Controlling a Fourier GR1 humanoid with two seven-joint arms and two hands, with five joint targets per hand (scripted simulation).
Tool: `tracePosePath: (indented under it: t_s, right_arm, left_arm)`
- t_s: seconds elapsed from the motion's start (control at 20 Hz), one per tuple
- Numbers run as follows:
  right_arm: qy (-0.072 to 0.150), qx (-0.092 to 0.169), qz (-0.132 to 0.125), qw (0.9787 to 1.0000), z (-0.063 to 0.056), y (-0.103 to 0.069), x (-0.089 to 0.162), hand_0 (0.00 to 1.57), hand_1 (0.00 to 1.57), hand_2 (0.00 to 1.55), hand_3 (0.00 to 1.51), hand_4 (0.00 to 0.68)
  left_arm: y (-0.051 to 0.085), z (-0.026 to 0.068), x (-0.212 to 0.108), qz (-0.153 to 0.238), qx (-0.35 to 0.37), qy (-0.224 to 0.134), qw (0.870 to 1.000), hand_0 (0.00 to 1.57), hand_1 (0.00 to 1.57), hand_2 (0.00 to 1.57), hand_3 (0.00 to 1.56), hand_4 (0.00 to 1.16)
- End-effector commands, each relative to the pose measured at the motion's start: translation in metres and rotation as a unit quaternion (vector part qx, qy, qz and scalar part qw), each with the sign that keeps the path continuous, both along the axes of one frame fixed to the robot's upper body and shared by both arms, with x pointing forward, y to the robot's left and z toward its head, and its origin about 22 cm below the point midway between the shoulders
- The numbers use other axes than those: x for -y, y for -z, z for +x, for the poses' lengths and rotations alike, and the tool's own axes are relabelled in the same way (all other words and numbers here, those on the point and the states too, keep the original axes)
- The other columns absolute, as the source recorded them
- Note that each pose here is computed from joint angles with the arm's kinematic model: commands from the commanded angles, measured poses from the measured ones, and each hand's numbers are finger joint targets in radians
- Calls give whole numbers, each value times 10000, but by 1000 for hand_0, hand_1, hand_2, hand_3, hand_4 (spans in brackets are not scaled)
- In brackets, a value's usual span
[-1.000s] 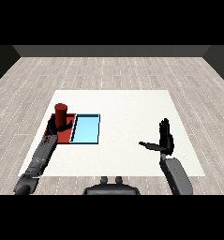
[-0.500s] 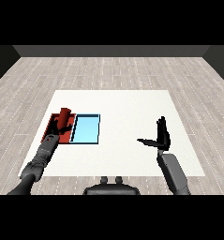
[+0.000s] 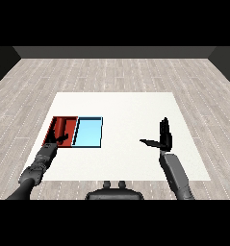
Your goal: Pick the red can and put it in the red box
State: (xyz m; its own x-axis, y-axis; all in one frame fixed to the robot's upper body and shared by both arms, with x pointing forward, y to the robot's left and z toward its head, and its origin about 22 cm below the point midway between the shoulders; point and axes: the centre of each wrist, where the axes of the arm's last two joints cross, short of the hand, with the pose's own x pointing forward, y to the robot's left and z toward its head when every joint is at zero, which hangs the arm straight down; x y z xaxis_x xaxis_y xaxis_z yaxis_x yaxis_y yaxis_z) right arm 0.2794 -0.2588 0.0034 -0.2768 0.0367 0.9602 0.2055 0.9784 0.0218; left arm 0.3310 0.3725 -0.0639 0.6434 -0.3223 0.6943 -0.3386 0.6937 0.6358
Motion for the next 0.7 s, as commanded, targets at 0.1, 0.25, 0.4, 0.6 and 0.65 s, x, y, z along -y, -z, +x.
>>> tracePosePath:
  t_s: [0.1,0.25,0.4,0.6,0.65]
  right_arm:
    - [-8,91,79,9999,-24,-10,59,0,0,0,0,0]
    - [-17,132,182,9997,105,-61,12,0,0,0,0,0]
    - [-83,251,206,9994,-38,7,18,0,0,0,0,0]
    - [-194,220,214,9993,42,-86,-17,0,0,0,0,0]
    - [-169,278,215,9992,-16,-63,-44,0,0,0,0,0]
  left_arm:
    - [5,-35,-59,-294,-517,7,9982,0,0,0,0,0]
    - [-108,-33,-229,-109,-456,128,9988,0,0,0,0,0]
    - [-120,97,-25,-11,-194,191,9996,0,0,0,0,0]
    - [-364,170,-217,-346,1370,558,9884,0,0,0,0,0]
    - [-259,241,76,-316,1663,535,9841,0,0,0,0,0]
